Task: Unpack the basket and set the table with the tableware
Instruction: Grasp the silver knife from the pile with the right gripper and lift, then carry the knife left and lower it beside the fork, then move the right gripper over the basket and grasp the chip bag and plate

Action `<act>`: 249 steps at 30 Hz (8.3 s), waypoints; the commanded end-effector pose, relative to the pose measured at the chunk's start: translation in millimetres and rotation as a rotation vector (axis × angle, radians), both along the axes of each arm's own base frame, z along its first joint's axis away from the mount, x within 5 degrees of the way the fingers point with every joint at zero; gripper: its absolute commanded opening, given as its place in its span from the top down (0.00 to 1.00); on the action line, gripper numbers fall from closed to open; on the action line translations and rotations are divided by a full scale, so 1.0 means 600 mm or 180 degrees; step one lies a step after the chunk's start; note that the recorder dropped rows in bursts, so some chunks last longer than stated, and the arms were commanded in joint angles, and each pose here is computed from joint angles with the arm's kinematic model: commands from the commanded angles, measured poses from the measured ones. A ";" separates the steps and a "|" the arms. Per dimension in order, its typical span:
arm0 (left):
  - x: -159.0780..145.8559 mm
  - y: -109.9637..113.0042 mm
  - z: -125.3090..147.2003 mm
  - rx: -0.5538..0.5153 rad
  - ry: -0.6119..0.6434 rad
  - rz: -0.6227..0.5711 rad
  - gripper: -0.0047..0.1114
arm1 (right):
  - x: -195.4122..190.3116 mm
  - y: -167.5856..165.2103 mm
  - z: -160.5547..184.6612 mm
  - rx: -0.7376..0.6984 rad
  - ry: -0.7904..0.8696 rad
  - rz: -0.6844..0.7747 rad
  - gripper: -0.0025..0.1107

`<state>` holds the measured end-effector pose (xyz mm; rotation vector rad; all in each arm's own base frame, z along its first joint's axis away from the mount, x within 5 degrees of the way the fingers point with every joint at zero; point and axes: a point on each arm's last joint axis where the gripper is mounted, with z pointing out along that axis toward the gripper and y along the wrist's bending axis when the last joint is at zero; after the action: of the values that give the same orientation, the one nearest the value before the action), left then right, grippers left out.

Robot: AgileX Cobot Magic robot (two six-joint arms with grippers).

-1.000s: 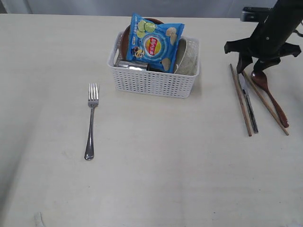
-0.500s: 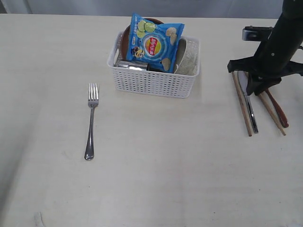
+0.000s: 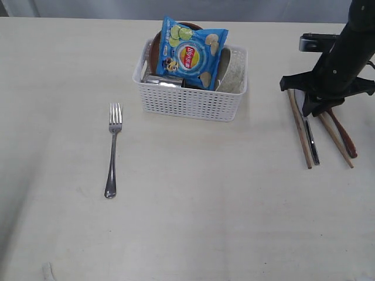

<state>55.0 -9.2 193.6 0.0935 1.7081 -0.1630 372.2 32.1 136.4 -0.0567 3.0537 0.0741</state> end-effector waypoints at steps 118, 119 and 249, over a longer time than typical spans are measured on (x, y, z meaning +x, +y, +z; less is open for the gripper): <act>0.000 0.000 0.000 -0.0015 -0.0034 -0.0004 0.96 | -0.154 0.662 0.057 0.0967 -0.0567 0.0623 0.98; 0.000 0.000 0.000 -0.0015 -0.0034 -0.0004 0.96 | -0.153 0.663 0.051 0.0925 -0.0540 0.0597 0.98; 0.000 0.000 0.000 -0.0015 -0.0034 -0.0004 0.96 | 0.144 0.251 0.192 0.1350 -0.1617 0.3312 0.36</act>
<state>55.0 -9.2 193.6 0.0935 1.7081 -0.1630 455.7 180.7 245.7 -1.3545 2.2022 0.6554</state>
